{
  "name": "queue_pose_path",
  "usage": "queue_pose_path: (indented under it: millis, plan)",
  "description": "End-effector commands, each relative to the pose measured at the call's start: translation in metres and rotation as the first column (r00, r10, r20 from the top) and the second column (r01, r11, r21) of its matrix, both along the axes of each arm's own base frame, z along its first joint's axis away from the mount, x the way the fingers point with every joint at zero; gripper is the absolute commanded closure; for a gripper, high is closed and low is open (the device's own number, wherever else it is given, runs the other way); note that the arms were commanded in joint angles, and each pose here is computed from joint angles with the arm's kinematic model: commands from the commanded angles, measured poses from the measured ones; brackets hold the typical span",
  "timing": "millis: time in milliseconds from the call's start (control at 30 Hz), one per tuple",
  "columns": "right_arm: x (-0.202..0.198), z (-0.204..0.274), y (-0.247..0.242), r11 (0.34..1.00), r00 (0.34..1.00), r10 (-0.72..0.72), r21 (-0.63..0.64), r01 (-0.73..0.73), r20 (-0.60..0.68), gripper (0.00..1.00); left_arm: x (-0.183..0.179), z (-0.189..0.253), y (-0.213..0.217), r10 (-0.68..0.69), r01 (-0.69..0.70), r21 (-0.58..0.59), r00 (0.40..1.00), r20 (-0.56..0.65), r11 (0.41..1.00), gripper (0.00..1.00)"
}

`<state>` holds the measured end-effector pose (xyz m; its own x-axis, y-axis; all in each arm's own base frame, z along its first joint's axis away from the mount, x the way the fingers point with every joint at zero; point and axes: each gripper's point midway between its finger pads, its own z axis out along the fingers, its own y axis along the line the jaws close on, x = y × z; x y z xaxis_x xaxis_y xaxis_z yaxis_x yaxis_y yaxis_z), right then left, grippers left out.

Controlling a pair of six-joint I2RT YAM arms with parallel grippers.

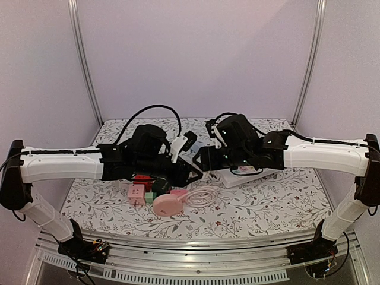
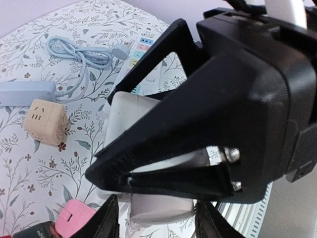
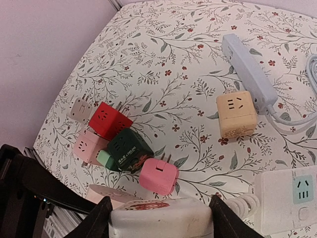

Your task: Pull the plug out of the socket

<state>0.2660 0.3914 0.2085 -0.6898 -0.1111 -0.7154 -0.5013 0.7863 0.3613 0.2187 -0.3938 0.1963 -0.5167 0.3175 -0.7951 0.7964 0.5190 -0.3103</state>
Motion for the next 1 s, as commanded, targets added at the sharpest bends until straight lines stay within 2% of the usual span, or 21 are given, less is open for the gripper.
queue_pose_path:
  millis: [0, 167, 267, 400, 467, 567, 733, 867, 967]
  plan:
    - [-0.001, 0.048, 0.023, 0.988, 0.997, 0.039, 0.148, -0.049, 0.069, 0.73, 0.003, -0.004, -0.007, 0.010, -0.011, 0.012, 1.000, 0.012, 1.000, 0.56]
    - [-0.001, 0.047, 0.023, 0.988, 0.997, 0.041, 0.147, -0.050, 0.069, 0.73, 0.005, -0.001, -0.009, 0.015, -0.015, 0.009, 1.000, 0.021, 1.000, 0.69]
    - [-0.003, 0.044, 0.026, 0.988, 0.996, 0.060, 0.141, -0.069, 0.069, 0.74, 0.006, 0.003, -0.010, 0.016, -0.016, -0.006, 1.000, 0.022, 1.000, 0.72]
    - [-0.008, 0.037, 0.030, 0.983, 0.992, 0.103, 0.143, -0.113, 0.072, 0.74, 0.010, 0.014, -0.010, 0.029, -0.027, -0.035, 0.999, 0.031, 0.999, 0.87]
    - [-0.012, 0.034, 0.031, 0.980, 0.988, 0.131, 0.140, -0.141, 0.076, 0.74, 0.011, 0.018, -0.008, 0.030, -0.028, -0.049, 0.999, 0.028, 0.998, 0.94]
    - [-0.031, 0.033, 0.039, 0.952, 0.964, 0.250, 0.160, -0.263, 0.092, 0.74, 0.014, 0.021, -0.004, 0.031, -0.030, -0.080, 1.000, 0.005, 0.996, 1.00]
    - [-0.041, 0.030, 0.034, 0.938, 0.941, 0.308, 0.121, -0.325, 0.139, 0.74, 0.020, 0.023, 0.009, 0.045, -0.046, -0.119, 0.999, -0.018, 0.992, 1.00]
    - [-0.032, 0.030, 0.029, 0.958, 0.959, 0.249, 0.110, -0.264, 0.136, 0.75, 0.017, 0.016, 0.009, 0.041, -0.043, -0.092, 0.999, -0.021, 0.995, 1.00]
    - [-0.017, 0.027, 0.024, 0.982, 0.983, 0.146, 0.101, -0.157, 0.108, 0.80, 0.013, 0.007, 0.006, 0.047, -0.046, -0.046, 0.999, 0.009, 0.998, 1.00]
